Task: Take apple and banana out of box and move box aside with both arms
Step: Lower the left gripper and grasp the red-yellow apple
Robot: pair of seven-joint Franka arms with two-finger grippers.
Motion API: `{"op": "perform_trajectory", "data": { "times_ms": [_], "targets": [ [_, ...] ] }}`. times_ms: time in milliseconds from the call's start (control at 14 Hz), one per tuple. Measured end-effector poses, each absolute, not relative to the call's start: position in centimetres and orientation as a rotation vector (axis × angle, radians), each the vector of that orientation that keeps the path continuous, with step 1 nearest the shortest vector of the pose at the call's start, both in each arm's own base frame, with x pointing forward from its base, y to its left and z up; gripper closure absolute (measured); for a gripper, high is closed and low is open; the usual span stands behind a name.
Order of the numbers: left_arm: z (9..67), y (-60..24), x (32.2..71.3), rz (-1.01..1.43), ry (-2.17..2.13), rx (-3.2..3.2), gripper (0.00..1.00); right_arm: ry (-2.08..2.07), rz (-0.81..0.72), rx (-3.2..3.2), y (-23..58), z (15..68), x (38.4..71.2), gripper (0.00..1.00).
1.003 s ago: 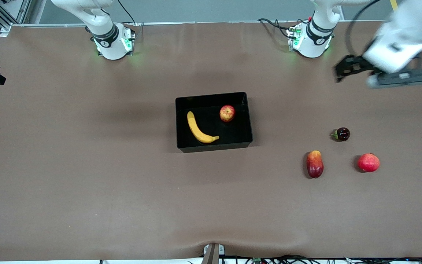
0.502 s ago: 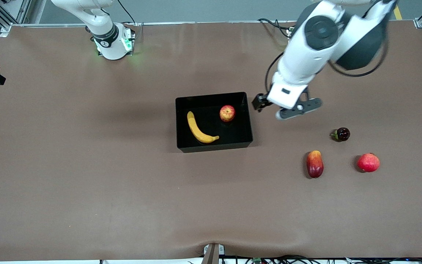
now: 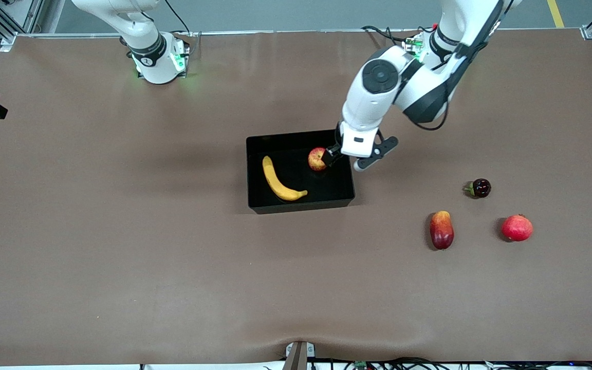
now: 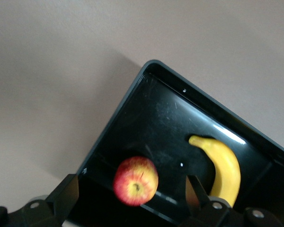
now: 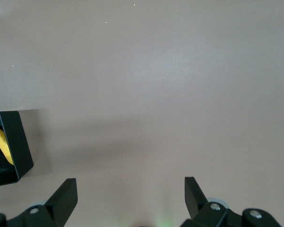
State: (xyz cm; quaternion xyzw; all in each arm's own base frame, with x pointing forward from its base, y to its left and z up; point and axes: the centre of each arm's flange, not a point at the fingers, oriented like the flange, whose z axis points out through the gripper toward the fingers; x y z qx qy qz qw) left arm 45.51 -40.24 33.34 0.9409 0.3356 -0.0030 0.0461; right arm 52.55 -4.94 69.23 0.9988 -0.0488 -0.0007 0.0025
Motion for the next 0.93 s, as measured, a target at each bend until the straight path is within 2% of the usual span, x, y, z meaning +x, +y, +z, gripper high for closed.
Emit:
{"op": "perform_trajectory", "data": {
  "times_ms": [430,932],
  "targets": [
    [24.1,-44.6,42.4,-0.005,1.105,2.896,0.0,-0.153,-0.002,3.133,-4.9,69.2,52.6,0.0],
    [21.2,-45.2,41.3,-0.059,1.097,2.933,0.0,-0.153,-0.002,3.133,-5.0,69.2,52.6,0.0]
  ]
}}
